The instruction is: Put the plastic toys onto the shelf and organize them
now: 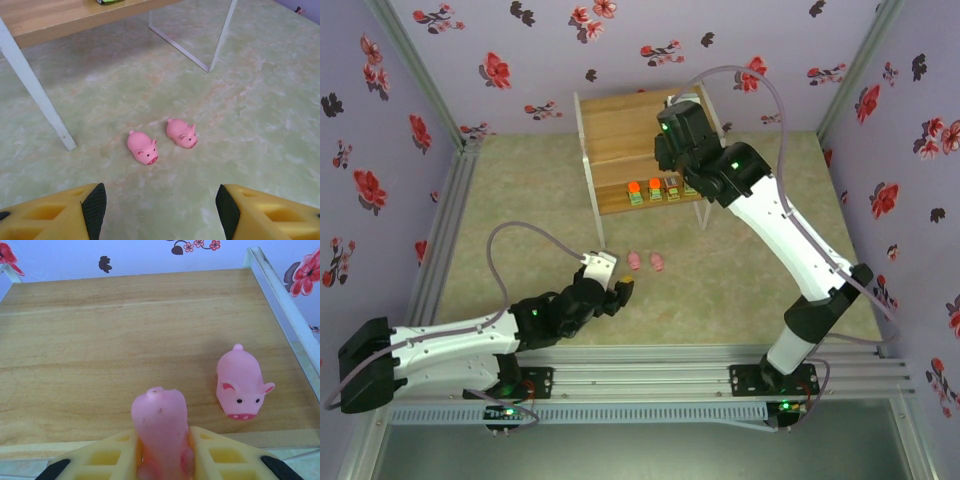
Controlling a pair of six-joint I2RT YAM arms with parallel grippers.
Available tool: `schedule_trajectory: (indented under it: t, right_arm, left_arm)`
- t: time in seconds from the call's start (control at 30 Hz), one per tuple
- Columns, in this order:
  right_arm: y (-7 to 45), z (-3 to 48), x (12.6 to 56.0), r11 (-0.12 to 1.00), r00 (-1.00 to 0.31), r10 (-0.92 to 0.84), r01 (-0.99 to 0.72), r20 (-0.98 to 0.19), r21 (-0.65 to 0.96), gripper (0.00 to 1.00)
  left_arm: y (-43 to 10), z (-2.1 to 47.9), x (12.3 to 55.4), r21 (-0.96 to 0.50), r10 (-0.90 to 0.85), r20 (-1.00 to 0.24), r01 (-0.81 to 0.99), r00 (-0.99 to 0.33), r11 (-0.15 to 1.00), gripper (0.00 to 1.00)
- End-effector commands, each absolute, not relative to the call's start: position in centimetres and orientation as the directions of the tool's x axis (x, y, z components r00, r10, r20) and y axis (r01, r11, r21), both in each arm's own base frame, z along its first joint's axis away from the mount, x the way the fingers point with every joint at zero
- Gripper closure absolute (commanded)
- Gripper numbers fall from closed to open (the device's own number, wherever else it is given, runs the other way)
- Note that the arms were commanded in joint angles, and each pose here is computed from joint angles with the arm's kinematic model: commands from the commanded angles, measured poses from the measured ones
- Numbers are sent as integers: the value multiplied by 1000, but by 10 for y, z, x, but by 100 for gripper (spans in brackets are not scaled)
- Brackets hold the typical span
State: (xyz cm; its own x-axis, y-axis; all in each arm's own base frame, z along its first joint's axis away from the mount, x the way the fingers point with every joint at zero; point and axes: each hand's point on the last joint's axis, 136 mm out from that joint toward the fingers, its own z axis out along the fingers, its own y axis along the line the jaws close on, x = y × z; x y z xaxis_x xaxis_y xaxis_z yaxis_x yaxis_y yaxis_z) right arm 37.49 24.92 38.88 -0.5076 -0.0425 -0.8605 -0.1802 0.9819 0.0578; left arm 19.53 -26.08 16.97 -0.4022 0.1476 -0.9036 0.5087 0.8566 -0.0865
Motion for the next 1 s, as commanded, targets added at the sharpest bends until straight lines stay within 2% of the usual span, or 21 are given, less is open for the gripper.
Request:
schedule_trajectory:
  t: [0.0,0.97]
  right_arm:
    - [242,392,380,988,-509,-36,-149,-860,47,72]
    - [241,372,403,992,-559,-36,-122,-828,39,71]
  left_arm:
    - [-255,172,196,-100,117,-910,484,-398,869,36]
    - [-252,168,195,-103,115,-908,479,-404,872,36]
